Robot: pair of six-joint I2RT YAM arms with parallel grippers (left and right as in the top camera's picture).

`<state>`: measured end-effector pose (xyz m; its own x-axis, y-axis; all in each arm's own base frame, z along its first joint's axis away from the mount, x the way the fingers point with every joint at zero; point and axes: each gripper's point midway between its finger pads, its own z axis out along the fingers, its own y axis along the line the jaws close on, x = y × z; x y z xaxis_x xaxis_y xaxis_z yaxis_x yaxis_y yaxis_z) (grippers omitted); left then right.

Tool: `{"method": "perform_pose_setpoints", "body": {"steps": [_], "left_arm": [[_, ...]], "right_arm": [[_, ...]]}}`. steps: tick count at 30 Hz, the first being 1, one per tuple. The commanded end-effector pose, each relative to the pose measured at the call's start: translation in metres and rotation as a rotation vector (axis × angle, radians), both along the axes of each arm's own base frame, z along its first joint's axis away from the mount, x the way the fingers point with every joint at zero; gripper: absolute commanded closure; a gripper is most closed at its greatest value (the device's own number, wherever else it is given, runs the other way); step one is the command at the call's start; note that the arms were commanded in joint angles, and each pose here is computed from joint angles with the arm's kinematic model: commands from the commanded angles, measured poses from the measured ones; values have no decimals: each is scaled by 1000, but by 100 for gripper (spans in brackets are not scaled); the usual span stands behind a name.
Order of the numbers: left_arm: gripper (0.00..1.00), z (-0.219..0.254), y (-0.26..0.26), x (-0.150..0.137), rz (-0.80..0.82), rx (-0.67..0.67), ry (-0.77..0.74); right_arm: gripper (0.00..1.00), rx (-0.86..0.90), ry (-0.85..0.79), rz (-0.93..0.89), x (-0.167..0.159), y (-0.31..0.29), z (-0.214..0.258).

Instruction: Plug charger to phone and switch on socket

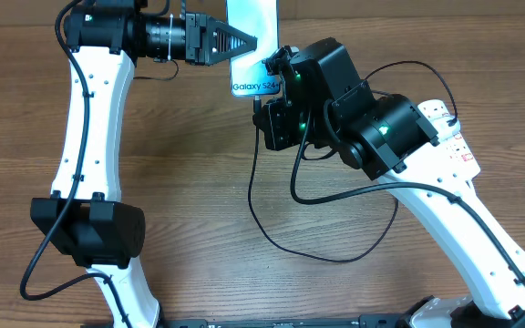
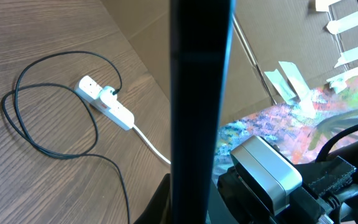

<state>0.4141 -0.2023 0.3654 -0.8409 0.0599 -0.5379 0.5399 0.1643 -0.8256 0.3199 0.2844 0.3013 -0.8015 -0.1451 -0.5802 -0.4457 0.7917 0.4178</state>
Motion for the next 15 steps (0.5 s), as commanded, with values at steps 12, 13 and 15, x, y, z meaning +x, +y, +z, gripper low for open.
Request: {"method": "perform_pose_setpoints", "body": {"steps": [12, 13, 15], "left_arm": [[96, 11, 0, -5, -31, -38, -54], [96, 11, 0, -5, -31, -38, -53], [96, 11, 0, -5, -31, -38, -53]], "right_arm": [[96, 38, -44, -16, 4, -4, 21], [96, 43, -42, -11, 4, -3, 22], [96, 59, -38, 5, 2, 0, 24]]}}
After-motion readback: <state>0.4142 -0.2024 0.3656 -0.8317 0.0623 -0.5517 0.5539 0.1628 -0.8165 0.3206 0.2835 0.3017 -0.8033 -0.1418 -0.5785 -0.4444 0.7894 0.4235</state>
